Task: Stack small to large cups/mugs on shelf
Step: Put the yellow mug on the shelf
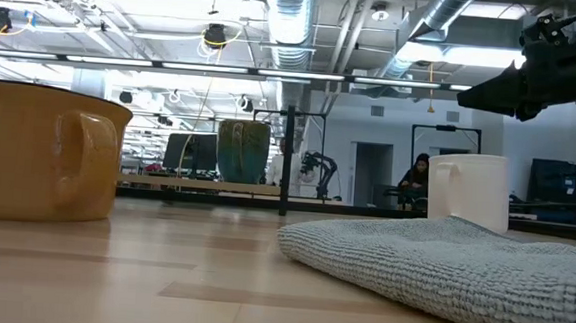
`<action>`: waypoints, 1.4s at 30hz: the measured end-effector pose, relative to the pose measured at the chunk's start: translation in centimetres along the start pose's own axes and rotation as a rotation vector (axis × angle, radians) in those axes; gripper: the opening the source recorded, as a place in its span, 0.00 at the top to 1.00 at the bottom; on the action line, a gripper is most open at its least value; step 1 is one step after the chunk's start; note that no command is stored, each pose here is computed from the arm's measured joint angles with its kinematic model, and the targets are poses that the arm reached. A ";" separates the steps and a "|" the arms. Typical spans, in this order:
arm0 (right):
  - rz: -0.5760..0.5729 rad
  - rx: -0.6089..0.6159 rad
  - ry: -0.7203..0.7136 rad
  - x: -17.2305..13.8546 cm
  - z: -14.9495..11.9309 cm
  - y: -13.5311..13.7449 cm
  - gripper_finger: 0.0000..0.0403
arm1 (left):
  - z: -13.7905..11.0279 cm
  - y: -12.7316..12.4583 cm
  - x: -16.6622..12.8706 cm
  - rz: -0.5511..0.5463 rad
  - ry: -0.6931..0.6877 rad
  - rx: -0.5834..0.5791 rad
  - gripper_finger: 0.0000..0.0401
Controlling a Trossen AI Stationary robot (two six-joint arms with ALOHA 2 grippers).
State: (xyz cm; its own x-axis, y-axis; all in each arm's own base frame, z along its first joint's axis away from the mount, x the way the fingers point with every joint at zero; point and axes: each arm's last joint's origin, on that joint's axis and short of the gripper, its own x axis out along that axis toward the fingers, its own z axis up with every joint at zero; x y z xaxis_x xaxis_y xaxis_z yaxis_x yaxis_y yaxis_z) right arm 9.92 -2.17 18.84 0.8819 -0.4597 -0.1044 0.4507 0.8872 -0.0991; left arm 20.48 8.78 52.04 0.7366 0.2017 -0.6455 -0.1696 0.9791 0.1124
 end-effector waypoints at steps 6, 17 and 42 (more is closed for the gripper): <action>0.000 0.000 0.000 0.0 0.0 0.0 0.58 | -0.6 -1.4 -3.7 0.032 -0.099 0.027 0.74; 0.000 0.000 0.000 0.0 0.0 0.0 0.58 | -4.8 -2.9 -4.9 0.068 -0.261 0.045 0.74; 0.000 0.000 -0.001 0.0 0.0 0.0 0.58 | -22.2 -5.6 7.8 0.014 -0.104 -0.183 0.74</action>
State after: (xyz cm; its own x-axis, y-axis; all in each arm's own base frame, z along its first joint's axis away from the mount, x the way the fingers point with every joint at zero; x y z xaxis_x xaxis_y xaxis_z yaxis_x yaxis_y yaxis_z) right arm 9.93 -2.17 18.83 0.8820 -0.4597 -0.1038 0.4507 0.8872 -0.0988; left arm 12.68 4.25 29.61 0.7956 0.2262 -0.5620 -0.2895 0.9568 -0.0247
